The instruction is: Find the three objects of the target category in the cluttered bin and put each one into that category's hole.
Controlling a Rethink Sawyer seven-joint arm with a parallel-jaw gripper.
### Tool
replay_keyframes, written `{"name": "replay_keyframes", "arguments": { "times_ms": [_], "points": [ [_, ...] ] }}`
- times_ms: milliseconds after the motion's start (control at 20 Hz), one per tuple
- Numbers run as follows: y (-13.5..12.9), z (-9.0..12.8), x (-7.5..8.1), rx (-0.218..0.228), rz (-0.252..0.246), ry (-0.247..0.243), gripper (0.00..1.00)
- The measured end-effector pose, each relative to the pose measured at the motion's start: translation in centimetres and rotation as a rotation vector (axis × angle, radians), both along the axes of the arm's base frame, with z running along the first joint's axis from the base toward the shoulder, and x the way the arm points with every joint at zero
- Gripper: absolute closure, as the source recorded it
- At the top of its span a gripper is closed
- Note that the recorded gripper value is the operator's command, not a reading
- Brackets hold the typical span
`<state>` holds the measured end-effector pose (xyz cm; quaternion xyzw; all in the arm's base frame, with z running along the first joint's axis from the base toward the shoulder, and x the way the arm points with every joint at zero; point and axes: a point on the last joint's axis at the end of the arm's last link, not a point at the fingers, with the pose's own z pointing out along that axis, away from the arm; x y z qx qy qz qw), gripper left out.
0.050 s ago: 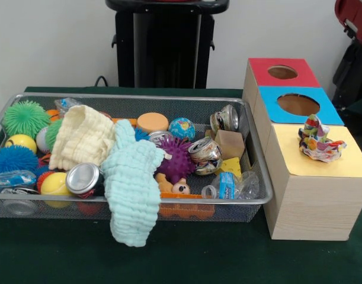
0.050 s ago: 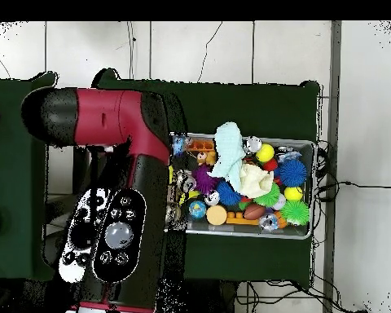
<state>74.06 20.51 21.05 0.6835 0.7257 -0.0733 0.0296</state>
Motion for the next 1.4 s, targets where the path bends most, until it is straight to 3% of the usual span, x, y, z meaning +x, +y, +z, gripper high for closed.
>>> {"name": "replay_keyframes", "arguments": {
  "times_ms": [650, 800, 1000, 1400],
  "points": [
    [-2.5, 0.8, -0.9, 0.0, -0.037, -0.002, 1.0],
    [-3.3, 0.5, -0.9, 0.001, -0.047, -0.021, 1.0],
    [-4.9, -0.9, -0.6, -0.005, -0.059, -0.086, 1.0],
    [-5.8, -3.7, -0.1, -0.023, -0.052, -0.162, 1.0]
  ]
}}
